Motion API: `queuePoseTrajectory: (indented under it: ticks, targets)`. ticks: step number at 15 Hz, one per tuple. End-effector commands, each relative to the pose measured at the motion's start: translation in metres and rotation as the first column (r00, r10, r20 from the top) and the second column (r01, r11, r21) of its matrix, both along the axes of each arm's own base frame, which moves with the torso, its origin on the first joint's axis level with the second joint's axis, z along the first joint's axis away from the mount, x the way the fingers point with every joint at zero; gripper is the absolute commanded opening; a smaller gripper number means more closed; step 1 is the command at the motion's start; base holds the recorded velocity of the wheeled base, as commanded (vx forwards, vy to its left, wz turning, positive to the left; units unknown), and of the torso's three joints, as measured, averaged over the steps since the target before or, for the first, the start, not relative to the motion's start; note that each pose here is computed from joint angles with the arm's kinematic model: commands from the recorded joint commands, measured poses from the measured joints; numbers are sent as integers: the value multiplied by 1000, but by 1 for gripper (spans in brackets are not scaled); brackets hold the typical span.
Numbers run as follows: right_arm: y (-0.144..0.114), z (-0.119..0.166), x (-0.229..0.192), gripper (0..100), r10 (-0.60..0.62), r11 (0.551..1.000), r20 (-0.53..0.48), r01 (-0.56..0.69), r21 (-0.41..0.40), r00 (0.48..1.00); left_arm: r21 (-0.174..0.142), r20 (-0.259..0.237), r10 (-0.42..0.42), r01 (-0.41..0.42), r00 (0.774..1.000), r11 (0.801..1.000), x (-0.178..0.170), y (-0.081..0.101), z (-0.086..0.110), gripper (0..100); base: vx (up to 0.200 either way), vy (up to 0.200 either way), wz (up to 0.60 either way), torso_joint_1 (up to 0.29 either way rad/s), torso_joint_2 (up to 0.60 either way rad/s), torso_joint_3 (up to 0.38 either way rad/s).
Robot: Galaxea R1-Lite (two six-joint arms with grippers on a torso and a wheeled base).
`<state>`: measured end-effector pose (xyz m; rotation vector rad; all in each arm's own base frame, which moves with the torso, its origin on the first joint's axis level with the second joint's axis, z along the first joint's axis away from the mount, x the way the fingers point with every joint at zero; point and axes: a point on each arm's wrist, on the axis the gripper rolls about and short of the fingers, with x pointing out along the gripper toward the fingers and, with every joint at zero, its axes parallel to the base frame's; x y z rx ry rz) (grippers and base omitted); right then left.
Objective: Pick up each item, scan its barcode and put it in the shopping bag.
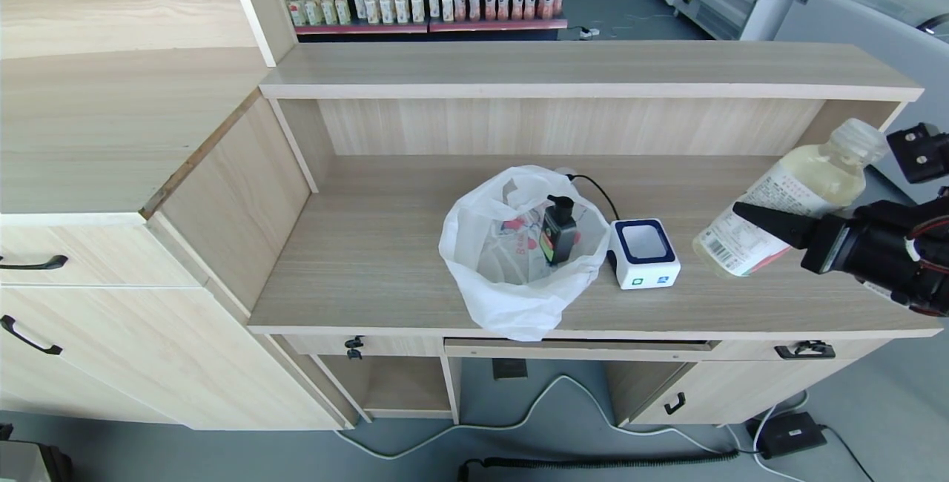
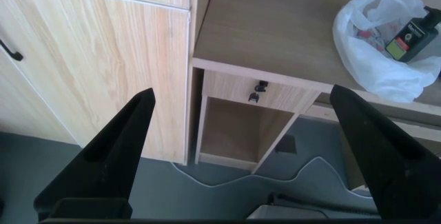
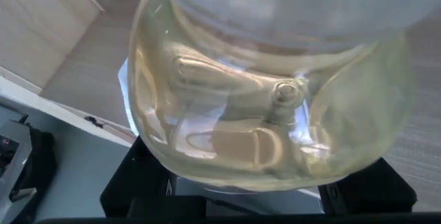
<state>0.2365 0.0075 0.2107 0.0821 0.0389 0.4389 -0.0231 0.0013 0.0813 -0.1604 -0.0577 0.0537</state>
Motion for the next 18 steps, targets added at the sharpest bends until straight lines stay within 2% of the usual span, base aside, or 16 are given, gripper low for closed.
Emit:
queuePoseTrajectory:
  ticks: [1, 6, 13, 17, 18]
  targets:
    - [4, -8, 8, 0, 17, 1000, -26, -17, -1, 1000, -1, 1, 0, 0, 1000, 1000, 0, 0, 0, 100, 0, 0, 0, 0, 0, 0]
    - [12, -11, 32, 0, -18, 1000, -42, 18, -1, 999, -1, 1, -1, 1, 1000, 1000, 0, 0, 0, 100, 0, 0, 0, 0, 0, 0]
    - [32, -3, 32, 0, 34, 999, -15, -34, 5, 999, 1, 0, -1, 1, 1000, 1000, 0, 0, 0, 100, 0, 0, 0, 0, 0, 0]
    - [37, -1, 35, 0, 49, 999, -10, -49, 7, 999, 1, 0, -3, 3, 1000, 1000, 0, 0, 0, 100, 0, 200, 0, -1, 1, 2]
    - [37, -1, 36, 0, 49, 999, -8, -49, 7, 999, 1, 0, -3, 3, 1000, 1000, 0, 0, 0, 100, 0, 0, 0, 0, 0, 0]
